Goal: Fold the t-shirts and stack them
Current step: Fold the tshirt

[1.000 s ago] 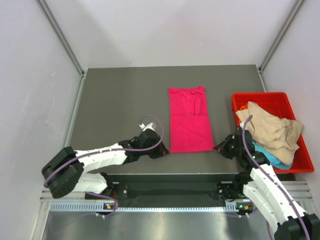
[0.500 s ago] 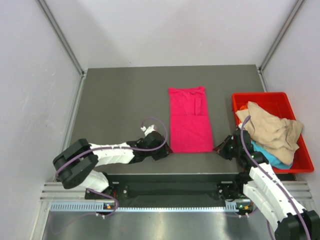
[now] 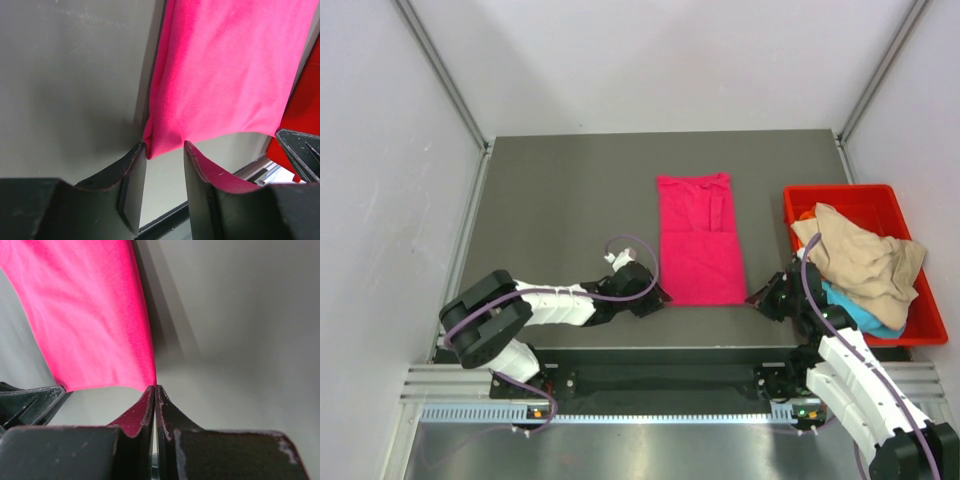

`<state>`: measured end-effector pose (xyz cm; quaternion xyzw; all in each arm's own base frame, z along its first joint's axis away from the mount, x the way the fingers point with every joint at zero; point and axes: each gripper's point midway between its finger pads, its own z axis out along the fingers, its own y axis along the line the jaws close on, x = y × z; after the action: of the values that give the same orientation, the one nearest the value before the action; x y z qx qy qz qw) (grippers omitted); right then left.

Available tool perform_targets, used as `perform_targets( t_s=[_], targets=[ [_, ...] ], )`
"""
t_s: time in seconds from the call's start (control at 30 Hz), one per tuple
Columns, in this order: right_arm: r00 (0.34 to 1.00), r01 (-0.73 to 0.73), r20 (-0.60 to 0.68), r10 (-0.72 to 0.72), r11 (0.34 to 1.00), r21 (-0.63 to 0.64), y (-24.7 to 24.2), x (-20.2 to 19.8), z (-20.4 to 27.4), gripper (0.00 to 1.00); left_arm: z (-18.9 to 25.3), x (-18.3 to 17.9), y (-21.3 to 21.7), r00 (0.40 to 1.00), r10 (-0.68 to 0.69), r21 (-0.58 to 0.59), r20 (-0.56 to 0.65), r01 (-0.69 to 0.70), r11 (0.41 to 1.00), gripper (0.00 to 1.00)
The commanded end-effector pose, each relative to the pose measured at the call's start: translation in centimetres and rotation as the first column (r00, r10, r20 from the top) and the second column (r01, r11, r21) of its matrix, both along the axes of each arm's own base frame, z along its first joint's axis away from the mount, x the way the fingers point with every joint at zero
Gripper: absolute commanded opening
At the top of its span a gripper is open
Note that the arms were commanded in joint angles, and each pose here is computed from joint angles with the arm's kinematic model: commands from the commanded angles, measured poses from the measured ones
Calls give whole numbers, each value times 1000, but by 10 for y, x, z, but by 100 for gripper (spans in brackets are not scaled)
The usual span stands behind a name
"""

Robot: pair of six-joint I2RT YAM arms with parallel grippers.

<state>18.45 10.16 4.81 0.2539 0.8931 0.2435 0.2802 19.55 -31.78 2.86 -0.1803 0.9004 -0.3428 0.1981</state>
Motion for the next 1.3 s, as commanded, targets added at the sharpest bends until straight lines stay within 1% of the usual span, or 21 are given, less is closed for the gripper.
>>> perform_targets(
  t_s=[0.0, 0.2, 0.27, 0.33, 0.37, 0.43, 0.5, 0.53, 0.57, 0.73, 0.87, 1.0, 1.1, 1.23, 1.27],
  targets=[
    [999, -15, 32, 14, 1000, 9, 4, 3, 5, 0, -23, -4, 17, 999, 31, 101, -27, -28, 994, 41],
    [999, -15, 33, 14, 1000, 7, 4, 4, 5, 0, -24, -1, 20, 999, 44, 114, -16, -42, 993, 38],
    [999, -16, 30, 16, 1000, 6, 4, 4, 4, 0, -23, 0, 19, 999, 43, 108, -12, -42, 993, 27],
    [999, -17, 34, 17, 1000, 5, 4, 4, 6, 0, -20, 0, 18, 999, 34, 102, -1, -34, 994, 5],
    [999, -20, 29, 20, 1000, 1, 3, 3, 5, 0, -15, 1, 17, 1000, 30, 99, 6, -30, 995, 0],
    [999, -17, 37, 17, 1000, -9, 1, 3, 10, 0, -7, 2, 17, 1000, 18, 111, 17, -19, 994, 0],
    [999, -13, 29, 14, 999, -34, -3, 0, 11, 0, 11, 1, 13, 999, 8, 88, 49, -12, 996, 0],
    [999, -13, 46, 14, 999, -35, -4, 1, 16, 0, 14, 0, 15, 998, 12, 93, 55, -17, 996, 0],
    [999, -13, 43, 15, 999, -40, -5, 0, 16, 0, 27, -2, 12, 997, 7, 67, 74, -12, 998, 0],
    [996, -20, 91, 23, 999, -31, -3, 5, 32, 0, 48, -7, 3, 996, -24, -1, 89, 24, 1000, 0],
    [992, -29, 121, 33, 999, -40, -1, 16, 50, 0, 67, -3, -9, 992, -55, -14, 114, 57, 998, 0],
    [989, -12, 149, 21, 998, -61, -3, 28, 70, 0, 78, 12, -8, 989, -31, 17, 142, 29, 999, 0],
    [984, 0, 178, 12, 998, -64, -3, 37, 81, 0, 87, 23, -8, 985, -20, 12, 169, 19, 1000, 0],
    [976, -3, 217, 19, 997, -74, 1, 62, 103, 0, 102, 46, -9, 980, -20, 9, 200, 18, 1000, 0],
    [974, 3, 224, 16, 997, -83, 0, 68, 107, 0, 109, 60, -9, 978, -1, 5, 209, 0, 1000, 0]
  ],
)
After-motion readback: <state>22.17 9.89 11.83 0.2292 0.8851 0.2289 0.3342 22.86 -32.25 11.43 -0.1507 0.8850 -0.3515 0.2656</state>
